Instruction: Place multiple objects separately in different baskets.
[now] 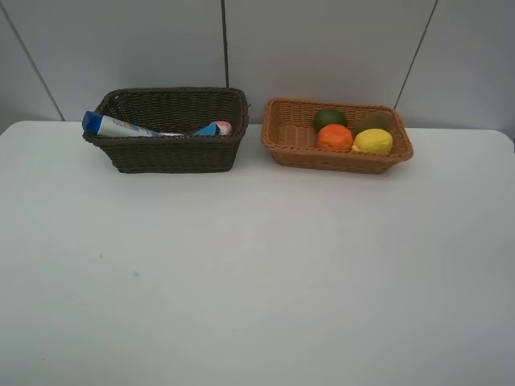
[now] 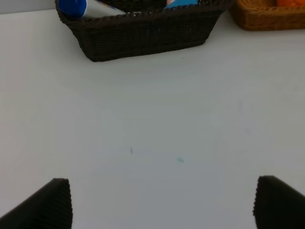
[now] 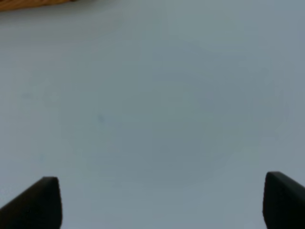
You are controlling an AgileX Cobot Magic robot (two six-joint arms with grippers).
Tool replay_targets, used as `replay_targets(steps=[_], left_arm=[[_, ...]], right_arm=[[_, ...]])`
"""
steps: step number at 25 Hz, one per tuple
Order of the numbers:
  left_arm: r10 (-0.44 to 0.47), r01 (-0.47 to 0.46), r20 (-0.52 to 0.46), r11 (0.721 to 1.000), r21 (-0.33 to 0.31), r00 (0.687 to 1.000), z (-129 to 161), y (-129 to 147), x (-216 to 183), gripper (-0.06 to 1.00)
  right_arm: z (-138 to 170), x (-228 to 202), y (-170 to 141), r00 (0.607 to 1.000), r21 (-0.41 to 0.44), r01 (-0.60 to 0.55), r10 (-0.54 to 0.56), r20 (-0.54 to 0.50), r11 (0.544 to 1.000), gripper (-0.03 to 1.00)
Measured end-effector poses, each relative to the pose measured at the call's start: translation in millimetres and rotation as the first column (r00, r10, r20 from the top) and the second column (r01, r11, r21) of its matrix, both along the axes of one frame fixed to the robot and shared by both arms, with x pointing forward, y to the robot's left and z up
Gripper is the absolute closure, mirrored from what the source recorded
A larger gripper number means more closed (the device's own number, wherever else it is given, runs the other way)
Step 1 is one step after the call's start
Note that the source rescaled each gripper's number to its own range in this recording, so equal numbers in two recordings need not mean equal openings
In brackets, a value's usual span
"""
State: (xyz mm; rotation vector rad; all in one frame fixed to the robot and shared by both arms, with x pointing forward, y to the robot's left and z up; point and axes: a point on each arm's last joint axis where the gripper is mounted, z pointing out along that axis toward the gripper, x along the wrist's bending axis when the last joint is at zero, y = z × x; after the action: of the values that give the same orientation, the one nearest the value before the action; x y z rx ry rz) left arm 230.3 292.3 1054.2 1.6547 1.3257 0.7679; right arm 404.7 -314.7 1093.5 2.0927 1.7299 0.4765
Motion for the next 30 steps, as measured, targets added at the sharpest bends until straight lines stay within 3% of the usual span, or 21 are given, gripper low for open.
replay_targets(steps=[5,12,17,30], left_arm=[[0.000,0.000,0.000,1.000,0.000,1.000,0,0,0,-0.06],[0.000,0.000,0.000,1.000,0.000,1.000,0,0,0,-0.06],[0.000,0.000,0.000,1.000,0.000,1.000,0,0,0,-0.06],[0.000,0.000,0.000,1.000,0.000,1.000,0,0,0,-0.06]], right_arm=[[-7,-76,6,0.978,-0.012,0.001,0.002,0.208,1.000,-0.03],[-15,-154,12,0.876,-0.033,0.008,0.009,0.482,0.999,-0.03],[-30,-180,14,0.837,-0.048,0.007,0.021,0.547,0.999,-0.03],[-36,-175,13,0.832,-0.093,-0.019,0.068,0.551,0.995,-0.03]])
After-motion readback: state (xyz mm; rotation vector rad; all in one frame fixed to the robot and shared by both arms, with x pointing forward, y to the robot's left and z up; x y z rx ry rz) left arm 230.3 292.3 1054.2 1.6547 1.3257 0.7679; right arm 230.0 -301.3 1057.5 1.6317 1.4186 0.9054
